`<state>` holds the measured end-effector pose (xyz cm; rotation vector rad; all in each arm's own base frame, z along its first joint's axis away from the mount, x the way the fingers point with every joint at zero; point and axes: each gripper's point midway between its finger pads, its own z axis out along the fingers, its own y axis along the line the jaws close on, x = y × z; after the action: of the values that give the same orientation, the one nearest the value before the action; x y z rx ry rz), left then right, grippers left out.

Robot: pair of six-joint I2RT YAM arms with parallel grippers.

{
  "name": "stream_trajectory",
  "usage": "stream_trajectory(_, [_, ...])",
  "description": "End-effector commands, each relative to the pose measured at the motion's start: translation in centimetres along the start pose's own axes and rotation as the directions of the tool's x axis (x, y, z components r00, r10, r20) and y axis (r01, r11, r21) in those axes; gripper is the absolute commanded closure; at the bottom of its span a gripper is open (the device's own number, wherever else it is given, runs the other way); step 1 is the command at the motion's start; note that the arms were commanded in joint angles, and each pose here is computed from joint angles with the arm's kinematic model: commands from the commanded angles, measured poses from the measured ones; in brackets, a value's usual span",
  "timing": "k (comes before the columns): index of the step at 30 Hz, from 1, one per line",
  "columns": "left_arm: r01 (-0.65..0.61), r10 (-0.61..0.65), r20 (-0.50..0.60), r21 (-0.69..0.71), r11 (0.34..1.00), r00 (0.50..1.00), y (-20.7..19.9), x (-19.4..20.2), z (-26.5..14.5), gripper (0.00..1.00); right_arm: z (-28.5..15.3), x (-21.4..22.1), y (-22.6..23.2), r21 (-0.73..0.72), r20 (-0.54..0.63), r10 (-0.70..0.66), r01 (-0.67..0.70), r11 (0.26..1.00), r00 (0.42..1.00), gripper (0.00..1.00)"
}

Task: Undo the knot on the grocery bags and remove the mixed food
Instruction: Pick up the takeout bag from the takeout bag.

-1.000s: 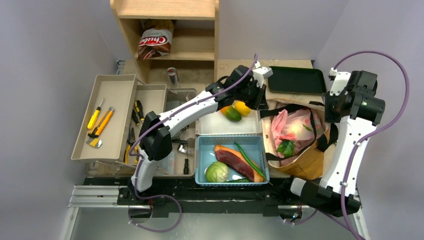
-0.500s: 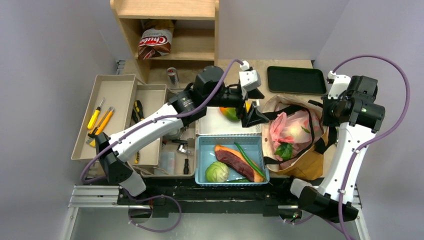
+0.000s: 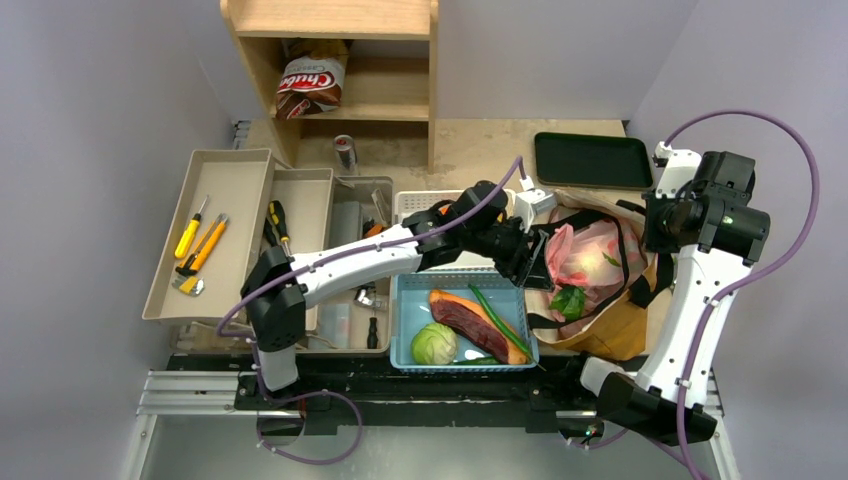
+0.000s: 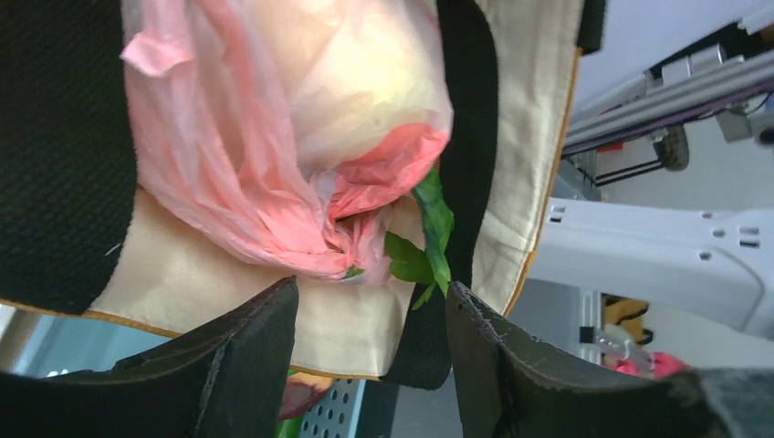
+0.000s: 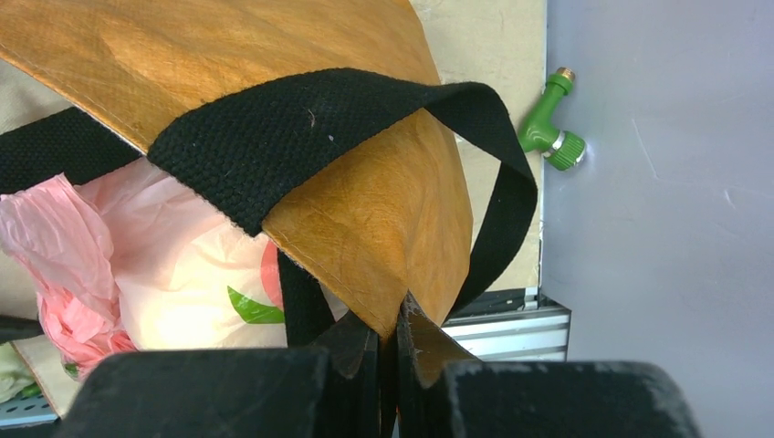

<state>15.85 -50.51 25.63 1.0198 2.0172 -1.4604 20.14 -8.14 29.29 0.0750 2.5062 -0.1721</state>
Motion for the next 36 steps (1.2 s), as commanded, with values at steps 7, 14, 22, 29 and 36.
stream_trajectory(7, [0.275,-0.272,0.041,-0.133,0.952,0.961,2.7,-0.5,2.1,0.44,-0.6,-0.2,0.1,-0.004,0.025,-0.02,0.02,1.0,0.999,1.0])
stream_trajectory(14, [0.3,-0.296,0.055,-0.086,0.95,0.954,3.0,-1.3,4.1,0.37,-0.4,0.6,0.4,-0.019,0.003,-0.025,0.025,1.0,1.0,1.0])
stream_trajectory(22, [0.247,-0.259,0.065,0.158,0.956,0.964,0.0,-2.8,6.0,0.6,-0.2,1.0,0.4,-0.015,-0.007,-0.032,0.032,0.999,0.999,1.0])
stream_trajectory(29, [-0.027,-0.046,0.236,0.296,0.955,0.971,-6.3,-9.1,1.7,1.0,0.5,0.0,-1.7,0.092,0.02,-0.039,0.037,0.995,0.999,1.0])
stream_trajectory(36, [-0.284,0.106,0.451,0.347,0.894,0.886,-14.1,-16.6,-4.9,1.0,0.5,-2.1,-4.3,0.215,0.07,-0.01,-0.005,0.976,0.997,1.0])
